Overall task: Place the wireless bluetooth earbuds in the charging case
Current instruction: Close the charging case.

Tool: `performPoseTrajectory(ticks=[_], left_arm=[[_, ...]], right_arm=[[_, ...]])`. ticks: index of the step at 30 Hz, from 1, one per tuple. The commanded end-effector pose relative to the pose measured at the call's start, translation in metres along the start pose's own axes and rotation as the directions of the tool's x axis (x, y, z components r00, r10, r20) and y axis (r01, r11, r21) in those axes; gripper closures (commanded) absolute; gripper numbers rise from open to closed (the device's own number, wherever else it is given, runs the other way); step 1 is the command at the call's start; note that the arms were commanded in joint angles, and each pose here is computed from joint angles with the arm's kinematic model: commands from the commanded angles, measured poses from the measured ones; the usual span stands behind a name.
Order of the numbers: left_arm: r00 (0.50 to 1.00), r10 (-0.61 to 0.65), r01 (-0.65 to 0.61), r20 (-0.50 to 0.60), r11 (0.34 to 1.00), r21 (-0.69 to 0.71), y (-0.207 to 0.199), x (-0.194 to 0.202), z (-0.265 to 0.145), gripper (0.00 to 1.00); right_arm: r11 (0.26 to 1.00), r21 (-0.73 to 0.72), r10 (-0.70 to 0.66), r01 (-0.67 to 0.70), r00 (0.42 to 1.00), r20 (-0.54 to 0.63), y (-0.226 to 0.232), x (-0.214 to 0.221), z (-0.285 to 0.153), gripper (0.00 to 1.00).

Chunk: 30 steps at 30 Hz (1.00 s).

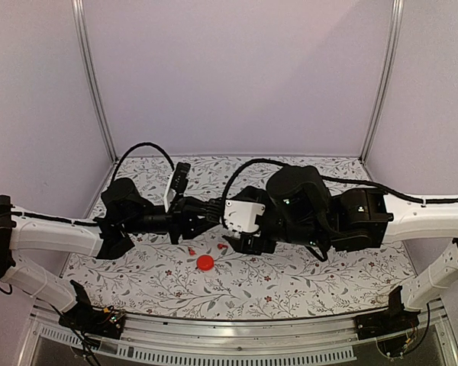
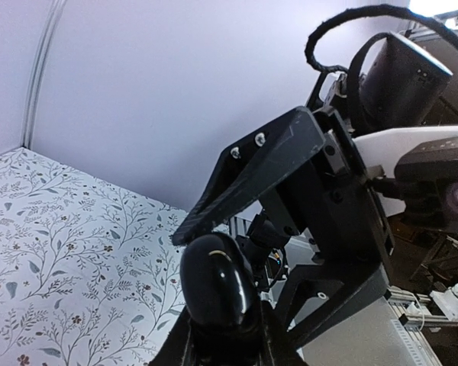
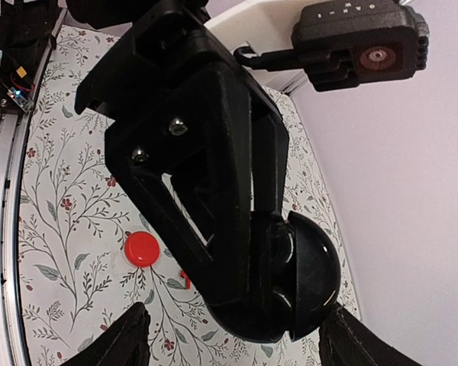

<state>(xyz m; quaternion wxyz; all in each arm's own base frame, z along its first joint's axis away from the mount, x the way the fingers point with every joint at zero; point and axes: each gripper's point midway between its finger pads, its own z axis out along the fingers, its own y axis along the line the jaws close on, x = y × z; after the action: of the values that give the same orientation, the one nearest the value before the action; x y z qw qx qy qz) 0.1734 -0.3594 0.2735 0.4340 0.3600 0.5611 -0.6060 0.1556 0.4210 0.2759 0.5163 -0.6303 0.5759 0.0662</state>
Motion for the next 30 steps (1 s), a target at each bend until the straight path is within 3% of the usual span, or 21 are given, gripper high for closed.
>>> performPoseTrajectory(ticks=[1,18,30], left_arm=[[0.994,0.039,-0.037,0.106,0.999,-0.023,0.005,-0.038,0.001,1.00],[0.997,0.020,-0.019,0.069,1.000,-0.013,0.004,-0.030,0.010,1.00],[0.998,0.000,0.003,0.057,0.999,-0.049,0.008,-0.026,0.010,1.00]], right_arm=[[0.998,-0.025,-0.053,0.053,0.999,-0.009,0.015,0.001,0.003,0.26],[0.997,0.000,-0.071,0.071,0.997,0.031,0.011,-0.016,0.016,0.27],[0.996,0.000,-0.087,0.087,0.996,0.027,0.011,-0.017,0.019,0.43]])
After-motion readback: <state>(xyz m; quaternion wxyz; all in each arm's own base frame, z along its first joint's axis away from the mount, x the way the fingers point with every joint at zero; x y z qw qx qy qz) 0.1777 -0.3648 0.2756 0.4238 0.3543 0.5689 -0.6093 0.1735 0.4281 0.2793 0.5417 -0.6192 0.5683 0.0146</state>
